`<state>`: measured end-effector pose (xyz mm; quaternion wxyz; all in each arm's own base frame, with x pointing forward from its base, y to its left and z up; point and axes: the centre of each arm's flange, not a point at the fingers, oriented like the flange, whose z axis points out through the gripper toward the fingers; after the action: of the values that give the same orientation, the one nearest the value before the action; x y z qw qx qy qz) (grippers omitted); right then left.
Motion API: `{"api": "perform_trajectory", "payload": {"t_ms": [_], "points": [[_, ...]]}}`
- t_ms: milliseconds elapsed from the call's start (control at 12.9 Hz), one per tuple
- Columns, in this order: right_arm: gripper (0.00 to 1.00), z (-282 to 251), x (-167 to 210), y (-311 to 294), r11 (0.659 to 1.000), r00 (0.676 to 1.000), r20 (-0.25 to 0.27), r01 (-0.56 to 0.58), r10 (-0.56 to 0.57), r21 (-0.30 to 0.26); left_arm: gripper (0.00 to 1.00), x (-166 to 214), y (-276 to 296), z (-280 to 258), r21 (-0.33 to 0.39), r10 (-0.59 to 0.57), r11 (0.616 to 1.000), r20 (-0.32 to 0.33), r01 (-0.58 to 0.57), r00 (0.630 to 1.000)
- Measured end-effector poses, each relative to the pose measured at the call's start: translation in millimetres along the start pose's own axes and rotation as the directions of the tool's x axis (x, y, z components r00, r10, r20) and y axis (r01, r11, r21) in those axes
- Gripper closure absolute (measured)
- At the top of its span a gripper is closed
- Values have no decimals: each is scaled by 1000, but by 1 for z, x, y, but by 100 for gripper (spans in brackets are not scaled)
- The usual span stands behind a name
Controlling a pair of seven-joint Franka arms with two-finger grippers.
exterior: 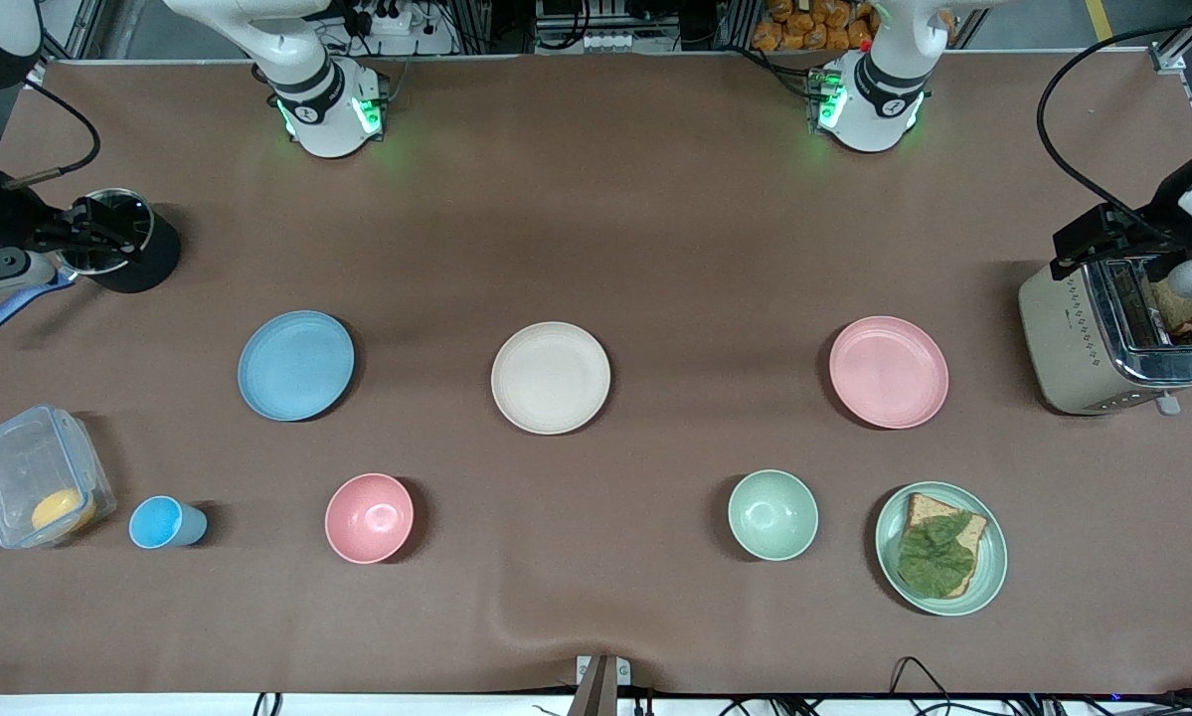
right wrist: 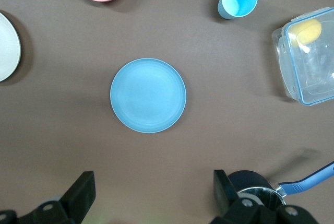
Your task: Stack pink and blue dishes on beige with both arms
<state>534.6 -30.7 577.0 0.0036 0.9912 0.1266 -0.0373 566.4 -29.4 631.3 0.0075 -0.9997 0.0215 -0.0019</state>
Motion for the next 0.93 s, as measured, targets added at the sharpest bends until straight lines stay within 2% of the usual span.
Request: {"api": "perform_trajectory", "payload": {"t_ms": [541, 928], "points": [[0, 0, 0, 0, 1000, 1000, 0, -1, 1, 0, 0, 2, -2, 7, 0, -3, 1000, 15, 3, 1000], [0, 0, 0, 0, 1000, 1000, 0, -1, 1, 0, 0, 16, -3, 69, 21, 1, 1000, 59, -3, 998]]}}
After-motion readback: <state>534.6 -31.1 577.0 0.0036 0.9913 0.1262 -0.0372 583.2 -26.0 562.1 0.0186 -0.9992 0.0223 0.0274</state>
